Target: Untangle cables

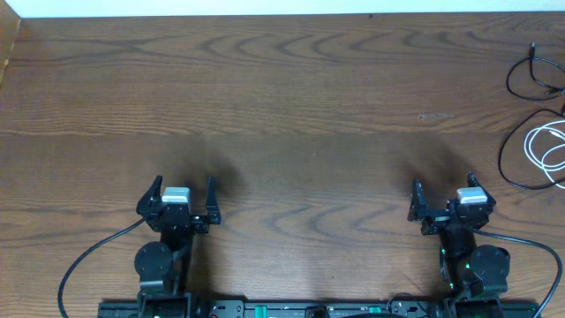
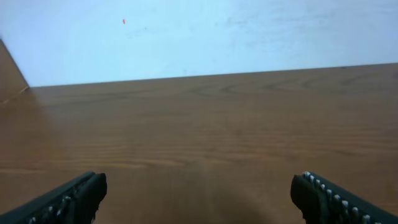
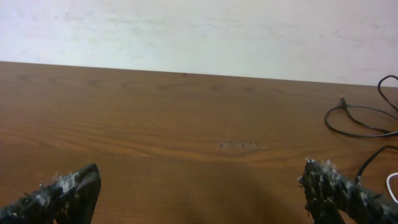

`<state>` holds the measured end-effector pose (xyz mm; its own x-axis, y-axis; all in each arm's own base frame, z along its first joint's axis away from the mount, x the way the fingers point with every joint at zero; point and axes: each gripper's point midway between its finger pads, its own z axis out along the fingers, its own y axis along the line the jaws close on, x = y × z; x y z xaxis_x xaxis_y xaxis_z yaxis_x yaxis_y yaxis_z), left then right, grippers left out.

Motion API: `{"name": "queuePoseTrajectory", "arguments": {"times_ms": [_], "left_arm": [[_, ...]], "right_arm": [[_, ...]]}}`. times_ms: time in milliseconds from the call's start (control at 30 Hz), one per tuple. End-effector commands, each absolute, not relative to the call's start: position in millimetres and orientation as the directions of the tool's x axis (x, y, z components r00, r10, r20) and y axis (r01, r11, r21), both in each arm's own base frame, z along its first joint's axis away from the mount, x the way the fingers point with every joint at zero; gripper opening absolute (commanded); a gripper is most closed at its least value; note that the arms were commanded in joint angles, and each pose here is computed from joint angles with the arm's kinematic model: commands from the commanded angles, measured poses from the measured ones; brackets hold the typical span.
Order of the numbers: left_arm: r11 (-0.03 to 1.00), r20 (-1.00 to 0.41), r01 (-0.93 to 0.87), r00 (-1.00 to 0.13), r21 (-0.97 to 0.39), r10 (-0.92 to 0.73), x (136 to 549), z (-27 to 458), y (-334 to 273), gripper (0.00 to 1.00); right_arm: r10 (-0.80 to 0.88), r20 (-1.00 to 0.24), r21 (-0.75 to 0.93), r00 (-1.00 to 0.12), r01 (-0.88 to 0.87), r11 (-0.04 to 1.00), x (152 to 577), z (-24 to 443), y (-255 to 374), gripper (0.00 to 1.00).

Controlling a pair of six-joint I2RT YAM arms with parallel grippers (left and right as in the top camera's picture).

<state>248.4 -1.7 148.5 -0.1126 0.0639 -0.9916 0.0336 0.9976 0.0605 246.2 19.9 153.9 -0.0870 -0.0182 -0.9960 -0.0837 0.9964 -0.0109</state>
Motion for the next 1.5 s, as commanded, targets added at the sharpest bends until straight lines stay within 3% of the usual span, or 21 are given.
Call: {"name": "queuePoseTrajectory", "arguments": {"times_ms": [0, 1467], "left_arm": [[0.996, -0.988, 0.000, -0.121, 0.094, 0.094, 246.4, 145.2, 4.5, 1.00], [0.996, -0.984, -0.010, -0.160, 0.087, 0.084, 244.2, 135.8, 6.4, 1.00]], "right_arm": [[-0.020, -0.996, -0.012, -0.088, -0.092, 0.996, 245.8, 153.3, 21.5, 0.99], [-0.020, -0.996, -0.011, -0.088, -0.093, 0.996, 245.8, 153.3, 21.5, 0.99]]}}
